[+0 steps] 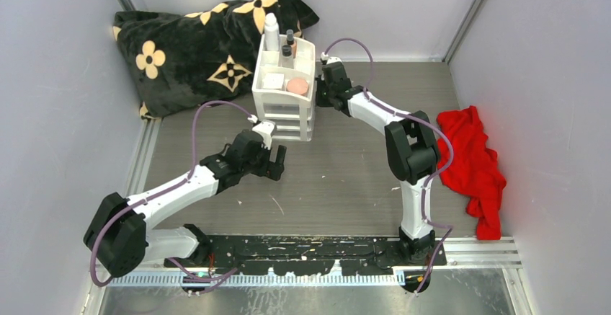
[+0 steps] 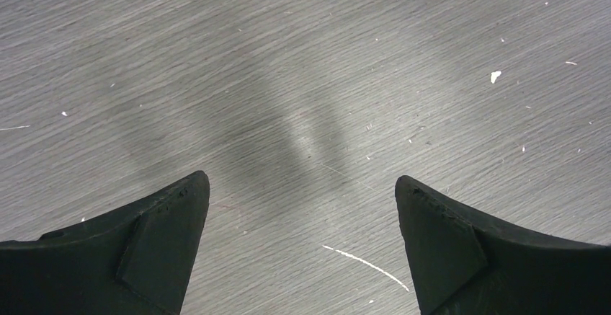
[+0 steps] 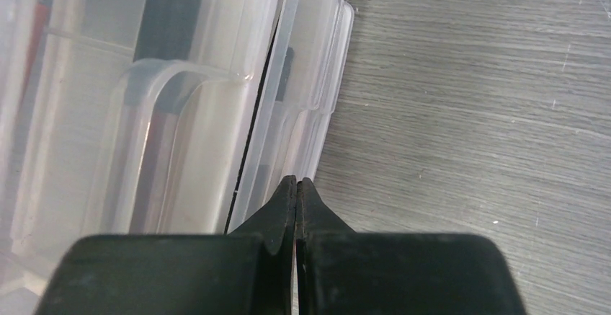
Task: Organize the makeup
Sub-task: Close the drawer in the storage box, then reset both arms
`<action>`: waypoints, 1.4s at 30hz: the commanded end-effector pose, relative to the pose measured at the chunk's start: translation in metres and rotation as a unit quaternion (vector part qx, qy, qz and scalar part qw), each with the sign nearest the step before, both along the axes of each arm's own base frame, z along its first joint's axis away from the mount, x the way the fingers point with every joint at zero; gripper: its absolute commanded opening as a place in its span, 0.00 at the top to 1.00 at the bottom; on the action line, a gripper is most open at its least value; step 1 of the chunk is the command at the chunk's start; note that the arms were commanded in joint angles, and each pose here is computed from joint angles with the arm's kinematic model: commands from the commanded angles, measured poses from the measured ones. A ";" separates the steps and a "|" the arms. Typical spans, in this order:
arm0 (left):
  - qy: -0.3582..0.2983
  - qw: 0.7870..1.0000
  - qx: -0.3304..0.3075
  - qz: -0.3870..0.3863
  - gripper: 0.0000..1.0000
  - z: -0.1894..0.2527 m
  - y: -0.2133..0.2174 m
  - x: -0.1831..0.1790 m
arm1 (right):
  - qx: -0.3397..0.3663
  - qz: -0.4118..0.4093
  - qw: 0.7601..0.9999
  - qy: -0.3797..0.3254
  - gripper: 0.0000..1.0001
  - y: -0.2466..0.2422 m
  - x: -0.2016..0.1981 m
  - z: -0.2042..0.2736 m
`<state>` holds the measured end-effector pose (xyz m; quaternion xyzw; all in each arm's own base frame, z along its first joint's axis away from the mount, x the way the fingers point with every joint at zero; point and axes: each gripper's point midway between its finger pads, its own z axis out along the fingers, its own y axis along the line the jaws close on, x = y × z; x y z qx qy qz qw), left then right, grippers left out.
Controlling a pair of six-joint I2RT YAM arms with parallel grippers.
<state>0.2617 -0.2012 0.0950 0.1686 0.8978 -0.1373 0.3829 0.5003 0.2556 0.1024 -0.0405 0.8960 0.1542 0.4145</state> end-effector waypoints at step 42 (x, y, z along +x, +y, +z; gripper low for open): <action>-0.256 0.933 0.056 0.248 0.00 0.023 0.196 0.074 | -0.074 -0.136 0.969 -0.194 0.00 -0.233 -0.141 0.040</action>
